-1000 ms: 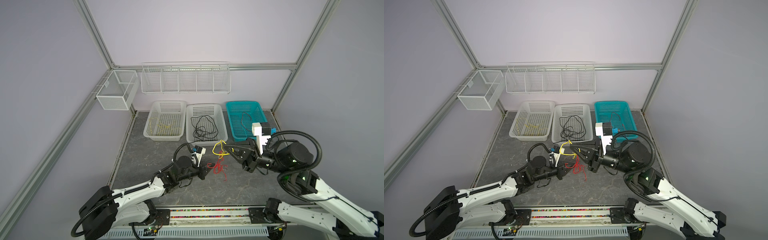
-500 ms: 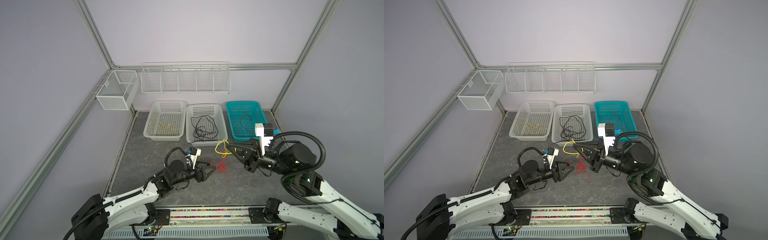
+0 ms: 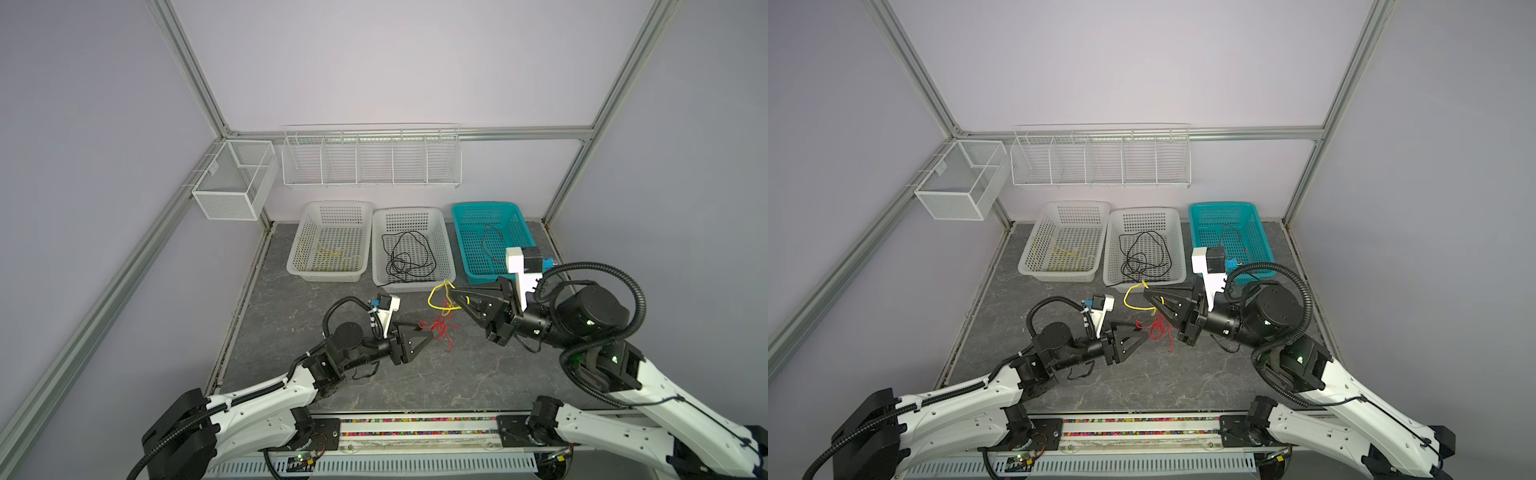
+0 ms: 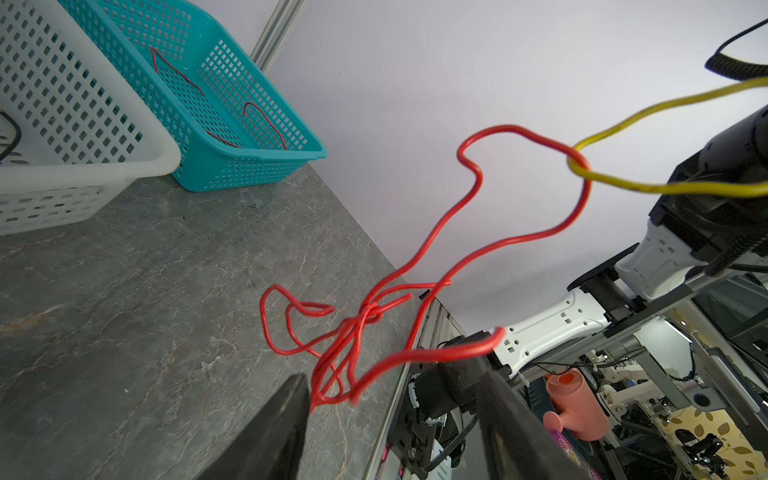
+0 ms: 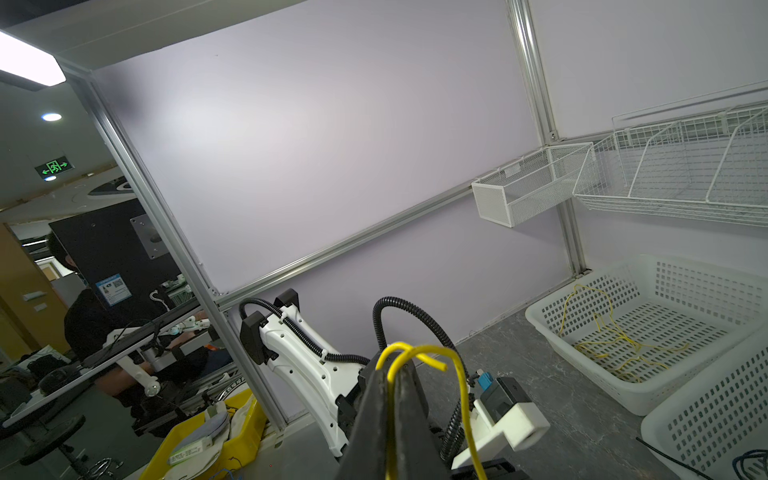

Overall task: Untangle the cables
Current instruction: 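Hold the yellow wire with the right gripper while the left gripper pulls the red wire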

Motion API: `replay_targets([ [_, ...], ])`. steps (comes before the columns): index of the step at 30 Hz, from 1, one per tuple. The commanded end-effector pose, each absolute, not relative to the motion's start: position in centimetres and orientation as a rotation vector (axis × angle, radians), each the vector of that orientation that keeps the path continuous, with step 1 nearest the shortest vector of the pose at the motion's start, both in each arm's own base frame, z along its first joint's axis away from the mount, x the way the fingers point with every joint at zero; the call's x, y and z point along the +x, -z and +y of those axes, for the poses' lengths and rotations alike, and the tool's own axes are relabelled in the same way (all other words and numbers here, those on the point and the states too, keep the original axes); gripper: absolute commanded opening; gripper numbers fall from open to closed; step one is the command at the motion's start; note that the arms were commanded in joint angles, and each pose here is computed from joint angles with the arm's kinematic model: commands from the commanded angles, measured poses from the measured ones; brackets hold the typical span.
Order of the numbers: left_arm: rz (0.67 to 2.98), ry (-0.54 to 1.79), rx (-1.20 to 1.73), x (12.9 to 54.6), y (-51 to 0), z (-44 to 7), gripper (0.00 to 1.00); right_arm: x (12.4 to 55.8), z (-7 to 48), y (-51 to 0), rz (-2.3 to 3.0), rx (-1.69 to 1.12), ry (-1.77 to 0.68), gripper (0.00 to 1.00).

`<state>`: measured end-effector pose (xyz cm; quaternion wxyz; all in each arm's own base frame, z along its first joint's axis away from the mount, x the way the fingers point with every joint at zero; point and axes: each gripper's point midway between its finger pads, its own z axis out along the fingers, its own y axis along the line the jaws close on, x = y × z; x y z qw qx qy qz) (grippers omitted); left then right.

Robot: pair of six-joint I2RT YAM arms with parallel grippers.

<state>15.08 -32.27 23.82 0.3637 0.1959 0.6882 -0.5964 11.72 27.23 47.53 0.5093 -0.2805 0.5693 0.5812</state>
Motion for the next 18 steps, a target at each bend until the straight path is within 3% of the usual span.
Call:
replay_targets([
  [1,1.716,1.56,0.5,15.08,-25.29,-32.41,0.63,10.94,27.37,-48.86,1.309,-0.689,-1.446,0.07],
  [11,1.721,1.543,0.482,15.44,-25.17,-32.31,0.54,10.54,28.09,-48.53,1.309,-0.715,-1.472,0.07],
  [15,1.719,1.545,0.49,15.39,-25.27,-32.41,0.41,10.41,28.18,-48.56,1.308,-0.72,-1.476,0.07],
  [18,1.727,1.54,0.49,15.35,-25.03,-32.31,0.23,10.55,27.93,-48.63,1.311,-0.706,-1.464,0.07],
])
